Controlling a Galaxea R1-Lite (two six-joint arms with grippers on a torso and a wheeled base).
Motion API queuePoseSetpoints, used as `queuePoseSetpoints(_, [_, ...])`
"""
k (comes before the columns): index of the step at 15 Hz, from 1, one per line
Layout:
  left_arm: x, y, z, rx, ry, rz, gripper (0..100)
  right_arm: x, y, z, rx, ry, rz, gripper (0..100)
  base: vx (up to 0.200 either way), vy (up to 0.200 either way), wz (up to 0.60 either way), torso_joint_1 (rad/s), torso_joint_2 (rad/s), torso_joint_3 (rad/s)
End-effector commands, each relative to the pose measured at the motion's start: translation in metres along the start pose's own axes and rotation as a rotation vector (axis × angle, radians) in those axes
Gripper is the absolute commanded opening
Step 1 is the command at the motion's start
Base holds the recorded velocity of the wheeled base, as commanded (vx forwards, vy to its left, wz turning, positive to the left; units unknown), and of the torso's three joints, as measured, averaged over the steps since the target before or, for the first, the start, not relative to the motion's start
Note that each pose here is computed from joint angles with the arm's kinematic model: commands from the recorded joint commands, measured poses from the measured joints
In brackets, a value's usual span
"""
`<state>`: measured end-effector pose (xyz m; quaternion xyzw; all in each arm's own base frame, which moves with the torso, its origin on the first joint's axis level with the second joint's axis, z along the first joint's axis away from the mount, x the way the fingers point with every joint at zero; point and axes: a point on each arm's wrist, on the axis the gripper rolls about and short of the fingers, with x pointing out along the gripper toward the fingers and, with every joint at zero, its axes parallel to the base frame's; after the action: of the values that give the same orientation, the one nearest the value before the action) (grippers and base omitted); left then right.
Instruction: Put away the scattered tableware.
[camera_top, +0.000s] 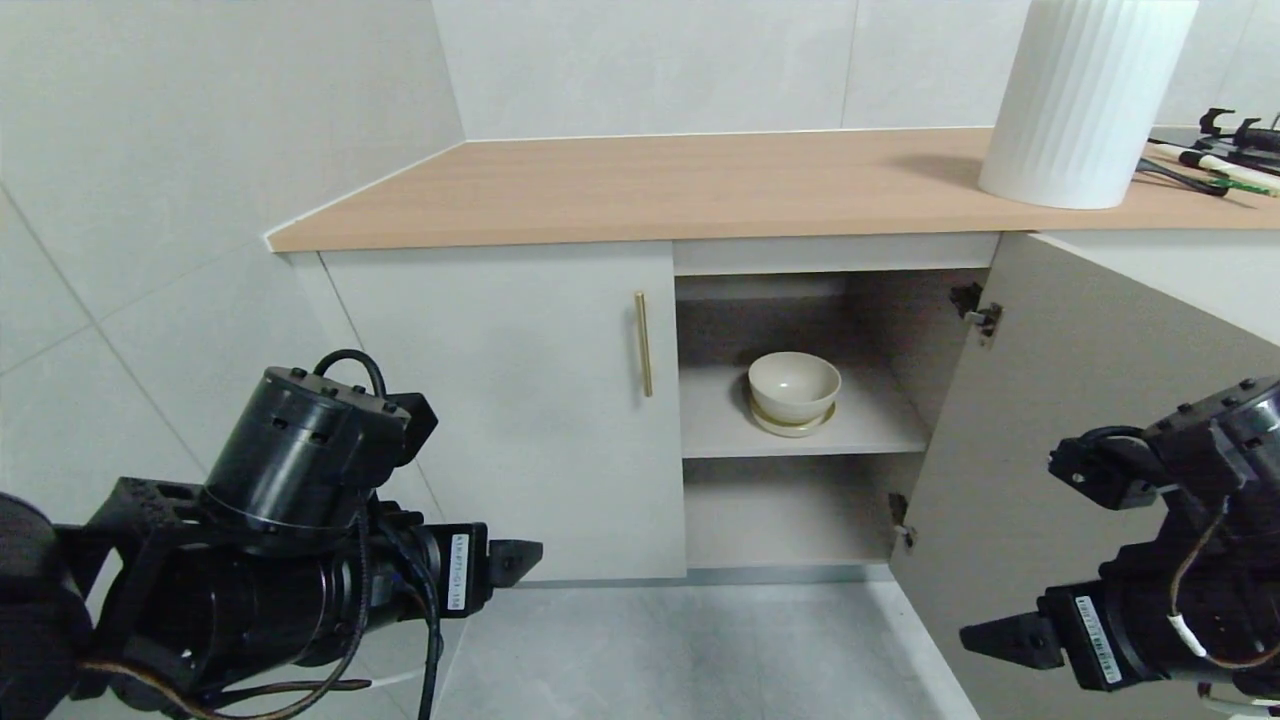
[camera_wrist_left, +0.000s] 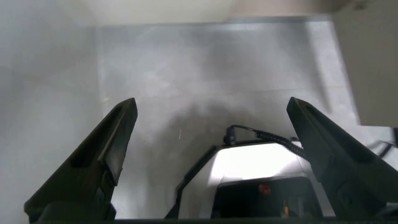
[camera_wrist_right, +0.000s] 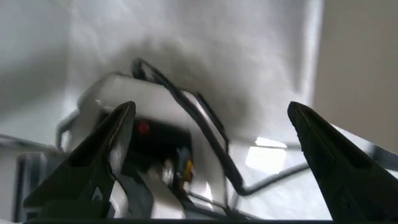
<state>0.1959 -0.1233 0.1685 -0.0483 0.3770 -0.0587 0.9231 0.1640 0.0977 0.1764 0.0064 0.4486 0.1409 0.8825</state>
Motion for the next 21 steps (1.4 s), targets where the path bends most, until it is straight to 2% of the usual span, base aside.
queuePoseSetpoints(1, [0.0,0.0,0.0,-0.001,0.0,0.002,100,-0.019,-0.003,-0.007,-0.05,-0.015,0.01,100,0.0,-0.2,0.0,0.002,0.01,0.007])
queuePoseSetpoints(4, [0.0,0.001,0.0,-0.002,-0.001,0.003,100,-0.045,-0.01,-0.023,-0.155,0.017,0.007,100,0.0,-0.2,0.0,0.002,0.0,0.004])
queuePoseSetpoints(8, [0.0,0.001,0.0,-0.002,0.001,0.002,100,-0.092,-0.018,-0.043,-0.278,0.009,0.027,100,0.0,-0.2,0.0,0.001,0.0,0.005])
queuePoseSetpoints(12, [0.001,0.001,0.0,-0.001,0.003,0.003,100,-0.109,-0.023,-0.053,-0.301,0.05,0.004,100,0.0,0.0,0.0,0.0,0.0,0.0])
queuePoseSetpoints(14, [0.001,0.001,0.0,-0.001,0.003,0.003,100,-0.109,-0.024,-0.052,-0.3,0.045,-0.044,100,0.0,0.0,0.0,0.0,0.0,0.0])
queuePoseSetpoints(15, [0.001,0.001,0.0,-0.001,0.003,0.003,100,-0.107,-0.027,-0.051,-0.278,0.043,-0.115,100,0.0,0.0,0.0,0.0,0.0,0.0])
queuePoseSetpoints(21, [0.001,0.001,-0.001,0.0,0.005,0.004,100,-0.107,-0.048,-0.035,-0.112,0.032,-0.299,100,0.0,0.0,0.0,0.0,0.0,0.0])
